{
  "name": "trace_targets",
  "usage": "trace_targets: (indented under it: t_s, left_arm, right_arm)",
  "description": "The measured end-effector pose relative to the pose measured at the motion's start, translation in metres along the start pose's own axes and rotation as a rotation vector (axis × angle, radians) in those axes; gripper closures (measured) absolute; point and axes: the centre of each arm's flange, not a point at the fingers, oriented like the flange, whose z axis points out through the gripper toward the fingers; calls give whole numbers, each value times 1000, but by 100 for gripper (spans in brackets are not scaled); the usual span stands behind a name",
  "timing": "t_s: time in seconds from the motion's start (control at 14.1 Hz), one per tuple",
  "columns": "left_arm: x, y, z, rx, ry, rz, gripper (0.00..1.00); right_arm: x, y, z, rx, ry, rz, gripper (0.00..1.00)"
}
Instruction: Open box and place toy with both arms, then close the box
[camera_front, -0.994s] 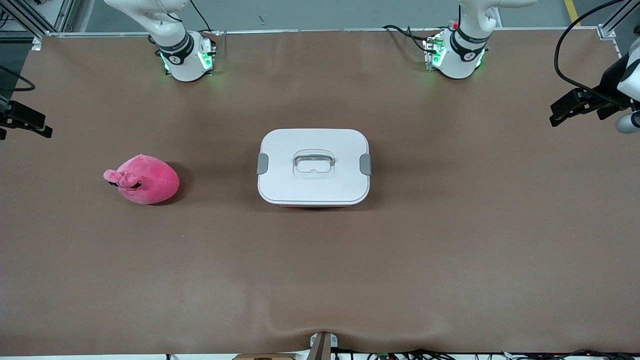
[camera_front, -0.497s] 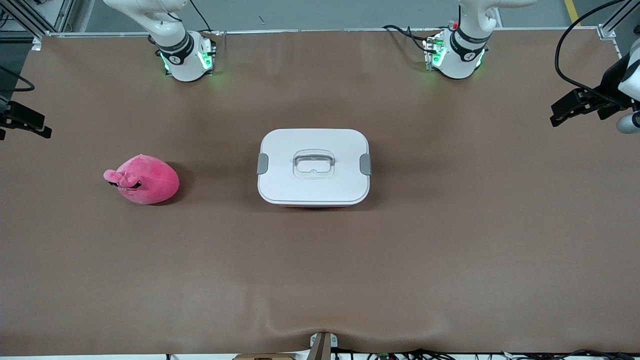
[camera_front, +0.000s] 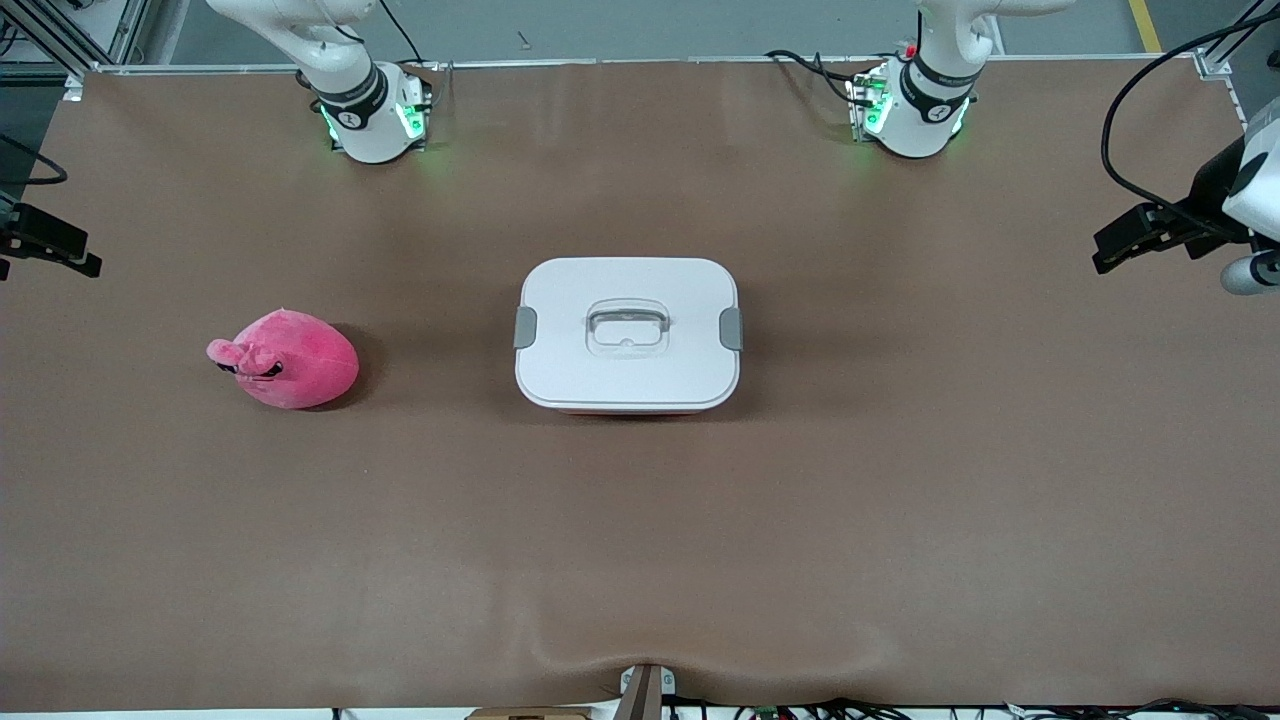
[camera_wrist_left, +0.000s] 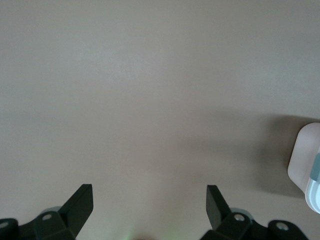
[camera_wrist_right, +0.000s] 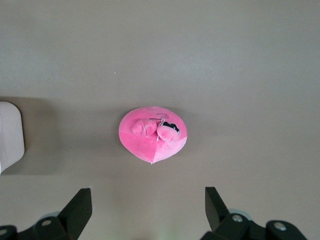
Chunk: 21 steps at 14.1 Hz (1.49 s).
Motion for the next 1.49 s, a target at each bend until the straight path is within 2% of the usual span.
trace_targets:
  t_s: [0.43, 0.78, 1.06, 1.28, 1.49]
  left_arm:
    - [0, 14, 10, 4, -21, -152, 0]
    - [-17, 71, 29, 29, -58, -263, 0]
    - [-38, 142, 41, 11, -15, -422, 0]
    - [-54, 194, 60, -1, -10, -529, 0]
    - [-65, 246, 83, -32, -18, -660, 2]
  right_arm:
    - [16, 0, 26, -4, 21, -4, 0]
    - [37, -14, 113, -4, 19, -31, 0]
    - [41, -19, 183, -9, 51, -40, 0]
    - [43, -19, 239, -8, 17, -40, 0]
    - [42, -18, 265, -3, -34, -38, 0]
